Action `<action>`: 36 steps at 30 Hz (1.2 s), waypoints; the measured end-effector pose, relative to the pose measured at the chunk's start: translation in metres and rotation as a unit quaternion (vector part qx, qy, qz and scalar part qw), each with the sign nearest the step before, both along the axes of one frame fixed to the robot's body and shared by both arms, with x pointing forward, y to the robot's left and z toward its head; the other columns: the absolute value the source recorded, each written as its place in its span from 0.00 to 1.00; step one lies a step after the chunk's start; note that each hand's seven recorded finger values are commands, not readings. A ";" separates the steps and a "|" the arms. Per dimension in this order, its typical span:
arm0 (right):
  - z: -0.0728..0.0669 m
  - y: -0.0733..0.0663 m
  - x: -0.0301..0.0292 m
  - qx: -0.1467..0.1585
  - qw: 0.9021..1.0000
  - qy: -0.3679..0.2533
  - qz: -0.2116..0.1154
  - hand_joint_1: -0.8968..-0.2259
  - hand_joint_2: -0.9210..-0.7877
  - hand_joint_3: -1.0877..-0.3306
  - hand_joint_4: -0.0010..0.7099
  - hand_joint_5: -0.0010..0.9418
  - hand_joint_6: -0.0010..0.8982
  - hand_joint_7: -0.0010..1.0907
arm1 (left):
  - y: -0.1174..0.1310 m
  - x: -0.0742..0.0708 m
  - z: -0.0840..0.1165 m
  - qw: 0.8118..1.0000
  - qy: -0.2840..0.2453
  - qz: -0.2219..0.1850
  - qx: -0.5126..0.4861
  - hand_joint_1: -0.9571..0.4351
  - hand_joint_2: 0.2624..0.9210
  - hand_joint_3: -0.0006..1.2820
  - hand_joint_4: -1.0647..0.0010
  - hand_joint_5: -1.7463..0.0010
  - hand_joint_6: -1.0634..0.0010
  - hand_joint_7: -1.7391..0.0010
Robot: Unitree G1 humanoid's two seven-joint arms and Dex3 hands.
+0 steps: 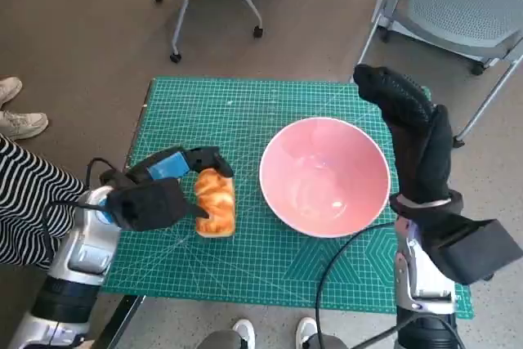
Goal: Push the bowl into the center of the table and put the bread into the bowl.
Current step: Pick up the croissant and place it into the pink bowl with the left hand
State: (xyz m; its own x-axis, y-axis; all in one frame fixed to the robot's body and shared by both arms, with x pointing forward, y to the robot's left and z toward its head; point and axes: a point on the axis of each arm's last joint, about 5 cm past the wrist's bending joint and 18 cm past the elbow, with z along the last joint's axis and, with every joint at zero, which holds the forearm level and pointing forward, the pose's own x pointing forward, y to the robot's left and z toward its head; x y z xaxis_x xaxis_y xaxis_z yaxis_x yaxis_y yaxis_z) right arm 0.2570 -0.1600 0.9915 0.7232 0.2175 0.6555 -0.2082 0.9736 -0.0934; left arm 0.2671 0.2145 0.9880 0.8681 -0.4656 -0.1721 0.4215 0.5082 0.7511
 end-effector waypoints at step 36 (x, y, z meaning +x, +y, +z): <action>-0.005 -0.004 -0.0032 0.005 1.000 0.007 -0.008 0.28 0.00 0.48 0.35 0.01 0.09 0.57 | -0.068 0.019 0.104 0.970 -0.197 -0.120 -0.071 0.69 0.89 0.03 0.15 0.48 0.28 0.40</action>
State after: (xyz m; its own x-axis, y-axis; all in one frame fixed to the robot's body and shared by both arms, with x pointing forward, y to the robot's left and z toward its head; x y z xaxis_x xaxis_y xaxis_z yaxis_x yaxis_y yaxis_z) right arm 0.2538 -0.1645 0.9869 0.7359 0.1985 0.6473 -0.1934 0.9778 -0.0800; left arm 0.2859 0.1463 1.0922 0.7171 -0.6570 0.2325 0.2344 0.5416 0.8073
